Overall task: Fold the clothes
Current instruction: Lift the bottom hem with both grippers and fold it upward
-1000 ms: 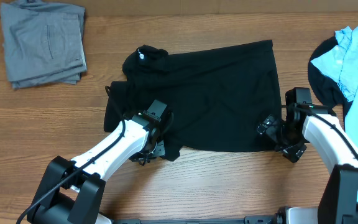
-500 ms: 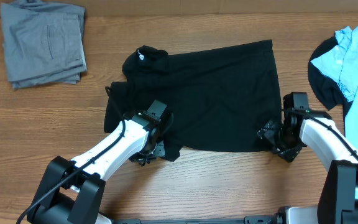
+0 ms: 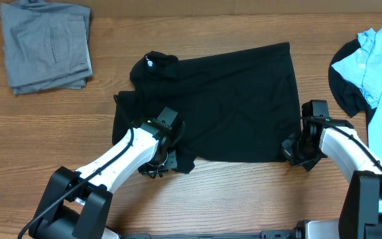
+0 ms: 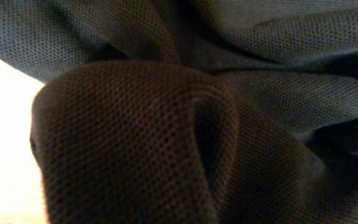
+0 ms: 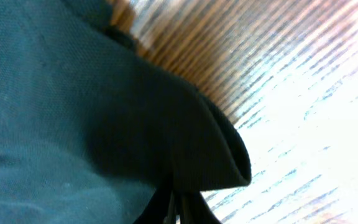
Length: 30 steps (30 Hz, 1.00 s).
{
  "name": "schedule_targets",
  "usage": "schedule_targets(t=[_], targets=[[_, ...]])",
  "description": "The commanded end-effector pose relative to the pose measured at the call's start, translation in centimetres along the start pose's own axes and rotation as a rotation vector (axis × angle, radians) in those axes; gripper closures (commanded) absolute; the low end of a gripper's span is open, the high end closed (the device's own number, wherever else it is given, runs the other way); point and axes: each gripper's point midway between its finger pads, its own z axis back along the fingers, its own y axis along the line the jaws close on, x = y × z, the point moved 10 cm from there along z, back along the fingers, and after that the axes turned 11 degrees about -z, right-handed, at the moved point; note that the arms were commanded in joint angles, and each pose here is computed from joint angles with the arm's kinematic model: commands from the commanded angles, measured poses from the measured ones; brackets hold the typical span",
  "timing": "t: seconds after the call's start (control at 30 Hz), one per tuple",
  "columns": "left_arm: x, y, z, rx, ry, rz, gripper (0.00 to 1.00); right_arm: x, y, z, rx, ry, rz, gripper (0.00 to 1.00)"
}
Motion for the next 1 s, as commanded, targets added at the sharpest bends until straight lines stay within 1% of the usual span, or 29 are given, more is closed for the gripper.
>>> schedule_targets(t=[0.0, 0.17, 0.4, 0.5, 0.57, 0.6, 0.7, 0.97], targets=[[0.1, -0.5, 0.9, -0.080, 0.002, -0.044, 0.96, -0.1, -0.1, -0.1, -0.002, 0.000, -0.010, 0.96], [-1.4, -0.1, 3.3, -0.108, -0.016, -0.044, 0.96, -0.2, -0.3, 0.1, -0.017, 0.009, -0.024, 0.96], [-5.4, 0.3, 8.4, -0.226, -0.122, -0.076, 0.96, -0.4, -0.3, 1.9, 0.005, -0.007, -0.028, 0.96], [-6.7, 0.6, 9.4, -0.238, -0.143, -0.082, 0.83, -0.5, -0.3, 3.2, 0.023, -0.020, -0.025, 0.96], [-7.2, 0.9, 9.7, -0.238, -0.143, -0.083, 0.78, -0.6, -0.4, 4.1, 0.040, -0.032, -0.024, 0.96], [-7.3, 0.9, 9.7, -0.236, -0.139, -0.083, 0.78, -0.7, -0.4, 4.4, 0.048, -0.037, -0.023, 0.96], [-7.5, 1.0, 9.6, -0.231, -0.124, -0.081, 0.96, -1.0, -0.7, 5.5, 0.072, -0.055, -0.013, 0.96], [-7.7, 0.4, 9.6, -0.248, -0.119, -0.108, 0.96, -1.4, -1.3, 6.9, 0.099, -0.100, -0.011, 0.96]])
